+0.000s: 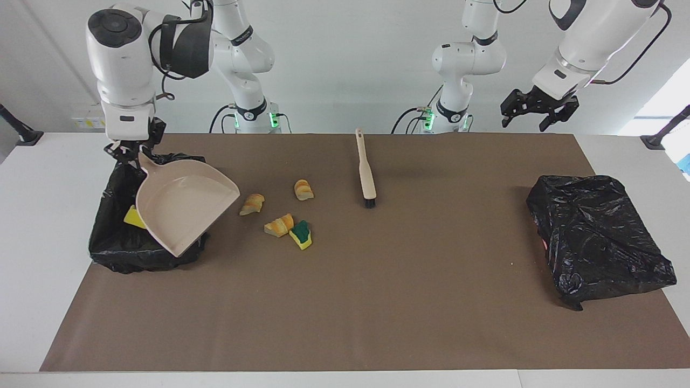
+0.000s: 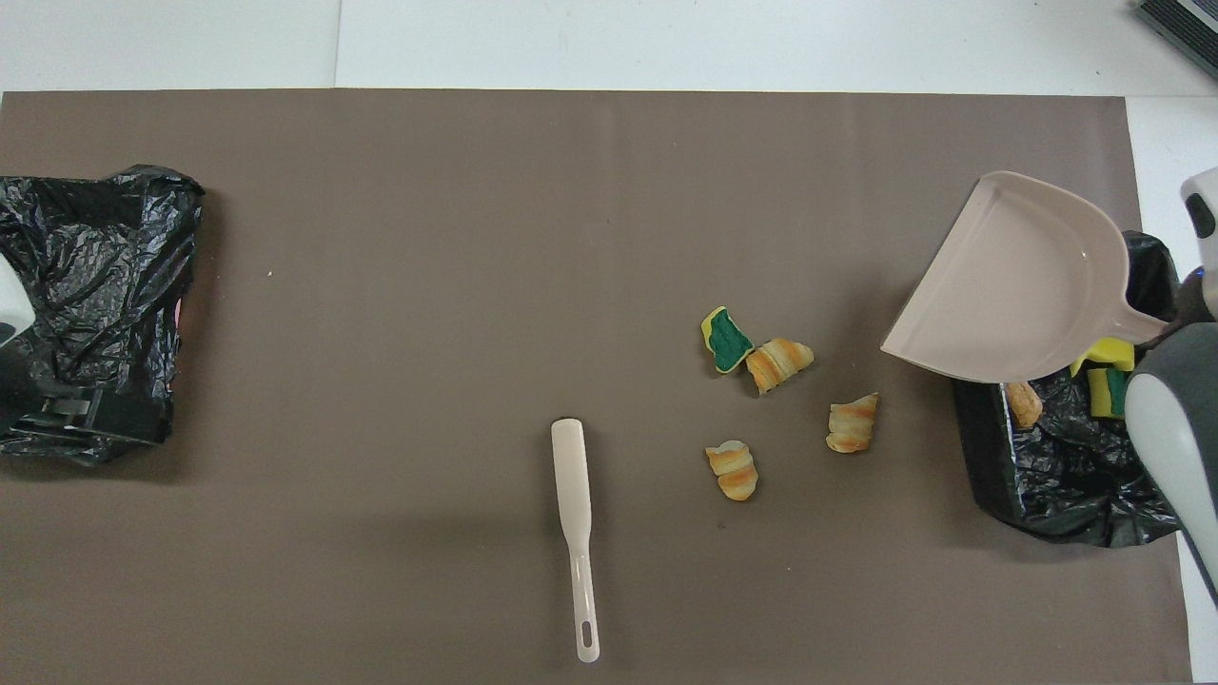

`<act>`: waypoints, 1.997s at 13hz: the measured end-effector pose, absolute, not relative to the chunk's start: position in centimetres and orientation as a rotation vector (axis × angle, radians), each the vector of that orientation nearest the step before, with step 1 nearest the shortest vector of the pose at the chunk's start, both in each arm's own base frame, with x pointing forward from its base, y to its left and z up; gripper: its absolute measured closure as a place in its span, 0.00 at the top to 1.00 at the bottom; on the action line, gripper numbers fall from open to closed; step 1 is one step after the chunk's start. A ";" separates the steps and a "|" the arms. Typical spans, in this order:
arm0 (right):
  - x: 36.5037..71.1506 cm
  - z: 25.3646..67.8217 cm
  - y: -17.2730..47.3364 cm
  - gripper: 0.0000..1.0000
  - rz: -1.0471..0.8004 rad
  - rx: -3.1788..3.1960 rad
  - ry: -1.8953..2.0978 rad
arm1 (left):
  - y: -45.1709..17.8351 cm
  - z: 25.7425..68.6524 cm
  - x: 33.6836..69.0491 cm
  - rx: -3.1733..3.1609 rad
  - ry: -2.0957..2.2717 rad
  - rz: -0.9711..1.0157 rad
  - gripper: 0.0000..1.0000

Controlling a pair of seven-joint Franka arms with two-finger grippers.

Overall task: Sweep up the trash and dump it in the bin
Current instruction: 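Bring the dustpan back and set it down with the right gripper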

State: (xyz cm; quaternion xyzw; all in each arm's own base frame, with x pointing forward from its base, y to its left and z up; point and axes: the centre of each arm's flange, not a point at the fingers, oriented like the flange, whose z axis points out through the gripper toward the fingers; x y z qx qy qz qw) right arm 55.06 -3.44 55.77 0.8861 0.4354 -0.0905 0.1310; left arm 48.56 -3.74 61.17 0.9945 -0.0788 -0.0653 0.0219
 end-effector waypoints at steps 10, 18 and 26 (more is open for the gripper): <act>57.1 47.8 18.0 0.31 -0.018 3.072 0.399 | -4.0 60.6 51.8 3.082 -0.236 -0.201 1.00; 58.7 37.6 37.5 0.31 0.056 3.167 -0.007 | -4.1 60.7 51.7 3.082 -0.239 -0.201 1.00; 59.0 38.6 42.0 0.87 0.100 3.193 -0.047 | -4.1 60.7 51.8 3.082 -0.240 -0.197 1.00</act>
